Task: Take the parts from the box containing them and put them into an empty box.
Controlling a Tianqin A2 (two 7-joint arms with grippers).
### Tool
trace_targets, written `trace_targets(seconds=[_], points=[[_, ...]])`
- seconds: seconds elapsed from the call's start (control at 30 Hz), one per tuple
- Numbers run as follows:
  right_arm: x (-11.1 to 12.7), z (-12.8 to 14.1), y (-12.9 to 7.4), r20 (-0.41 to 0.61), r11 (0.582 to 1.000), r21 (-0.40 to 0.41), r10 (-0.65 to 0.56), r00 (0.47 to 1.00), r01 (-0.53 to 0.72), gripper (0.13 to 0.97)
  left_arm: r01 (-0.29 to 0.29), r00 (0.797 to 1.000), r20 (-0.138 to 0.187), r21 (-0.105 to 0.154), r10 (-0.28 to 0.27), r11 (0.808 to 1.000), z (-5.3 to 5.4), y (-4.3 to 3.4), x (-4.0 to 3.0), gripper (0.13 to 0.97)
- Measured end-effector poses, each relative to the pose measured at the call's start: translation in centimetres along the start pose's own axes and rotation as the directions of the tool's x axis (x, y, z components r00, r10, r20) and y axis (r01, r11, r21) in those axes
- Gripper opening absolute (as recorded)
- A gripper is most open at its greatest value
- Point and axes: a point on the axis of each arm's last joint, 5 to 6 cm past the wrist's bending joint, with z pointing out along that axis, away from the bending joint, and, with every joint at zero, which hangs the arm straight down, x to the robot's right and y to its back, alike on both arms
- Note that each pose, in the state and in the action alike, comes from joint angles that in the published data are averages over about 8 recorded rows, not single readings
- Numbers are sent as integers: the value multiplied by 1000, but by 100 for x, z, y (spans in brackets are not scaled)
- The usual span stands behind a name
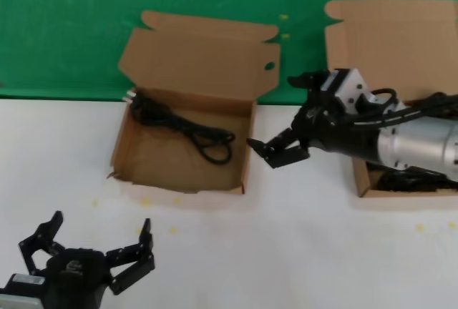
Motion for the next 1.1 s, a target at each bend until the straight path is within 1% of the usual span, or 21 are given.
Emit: trace_targets(seconds=[0.23, 0.37, 0.7, 1.1], points=[[-209, 25, 120, -8, 998, 47, 53, 999, -52, 936, 0, 1000, 0, 0, 0, 1000, 0, 0, 0, 966], [-352, 27, 207, -17, 993, 78, 92, 996, -91, 936, 0, 1000, 0, 0, 0, 1000, 0, 0, 0, 966], [-698, -20, 437, -58, 971, 144, 201, 978, -192, 966, 0, 1000, 0, 0, 0, 1000, 0, 0, 0, 966], [-1072, -178, 733, -137, 932, 197, 332, 933, -303, 966, 0, 1000, 0, 0, 0, 1000, 0, 0, 0, 966]])
